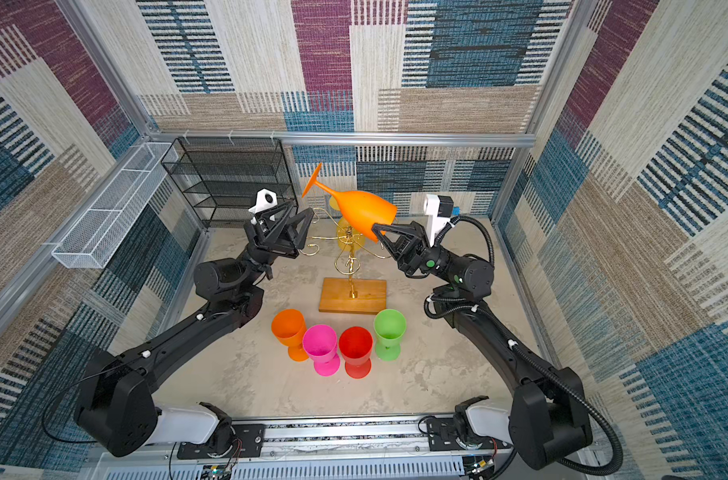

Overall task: Take the wine glass off the wine glass rack
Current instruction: 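Open the left gripper and carry the orange glass down with the right gripper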

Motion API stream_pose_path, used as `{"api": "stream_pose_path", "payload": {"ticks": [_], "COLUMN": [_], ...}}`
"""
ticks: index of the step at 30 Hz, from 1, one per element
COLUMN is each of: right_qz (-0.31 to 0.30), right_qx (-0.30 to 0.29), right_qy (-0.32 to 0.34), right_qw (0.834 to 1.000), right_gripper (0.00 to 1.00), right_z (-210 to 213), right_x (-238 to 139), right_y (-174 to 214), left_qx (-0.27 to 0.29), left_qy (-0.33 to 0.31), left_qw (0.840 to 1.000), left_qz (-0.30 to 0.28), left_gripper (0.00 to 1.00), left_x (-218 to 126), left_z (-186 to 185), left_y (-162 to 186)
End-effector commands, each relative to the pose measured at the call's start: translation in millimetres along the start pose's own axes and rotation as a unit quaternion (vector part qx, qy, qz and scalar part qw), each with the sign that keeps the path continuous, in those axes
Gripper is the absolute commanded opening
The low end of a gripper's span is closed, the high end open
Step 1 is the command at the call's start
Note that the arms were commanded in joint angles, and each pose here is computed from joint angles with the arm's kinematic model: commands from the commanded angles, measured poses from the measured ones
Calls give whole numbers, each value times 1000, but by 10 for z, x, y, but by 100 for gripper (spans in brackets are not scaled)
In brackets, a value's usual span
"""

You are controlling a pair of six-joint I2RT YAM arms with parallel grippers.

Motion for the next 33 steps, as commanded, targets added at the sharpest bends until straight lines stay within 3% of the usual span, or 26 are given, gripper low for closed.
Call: {"api": "stream_pose_path", "payload": {"ticks": [1, 4, 7, 12, 21, 23, 28, 33], "right_qz": [-25, -38, -55, -63, -9, 31, 130, 199], "right_qx": [-12, -43, -73, -84, -88, -71, 1, 50], "right_qy": [65, 151, 265, 496, 676, 686, 668, 674], "right_qw": [997, 987, 960, 862, 732, 724, 733, 710], "right_gripper": [0, 0, 0, 0, 0, 0, 0, 0], "right_z": [-23, 34, 93, 72, 141, 30, -314, -596], "right_x": [-14, -43, -150, -536, -1189, -1244, -1324, -1476], "right_y": [-121, -288, -501, -769, -621, -461, 102, 516], "left_qx": [37, 56, 67, 77, 70, 71, 71, 73], "left_qy": [18, 22, 24, 21, 8, 6, 4, 1], "left_qw": [999, 998, 997, 995, 996, 996, 995, 995], "left_qz": [11, 23, 34, 56, 61, 61, 65, 70], "left_gripper": [51, 52, 52, 52, 52, 52, 52, 52], "left_x": [0, 17, 36, 69, 59, 52, 42, 9], "left_z": [-108, -154, -167, -139, -6, 4, 15, 6], "left_y": [49, 77, 95, 123, 107, 107, 113, 127]}}
Point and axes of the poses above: each gripper's point midway between its finger pads, its own x axis out along the fingers, its own z axis along the line the jaws close on, y = z × x, the point moved 5 cm from there along -x, back along the fingers, and after that the axes turned 8 degrees about x, right-handed, at the moved point
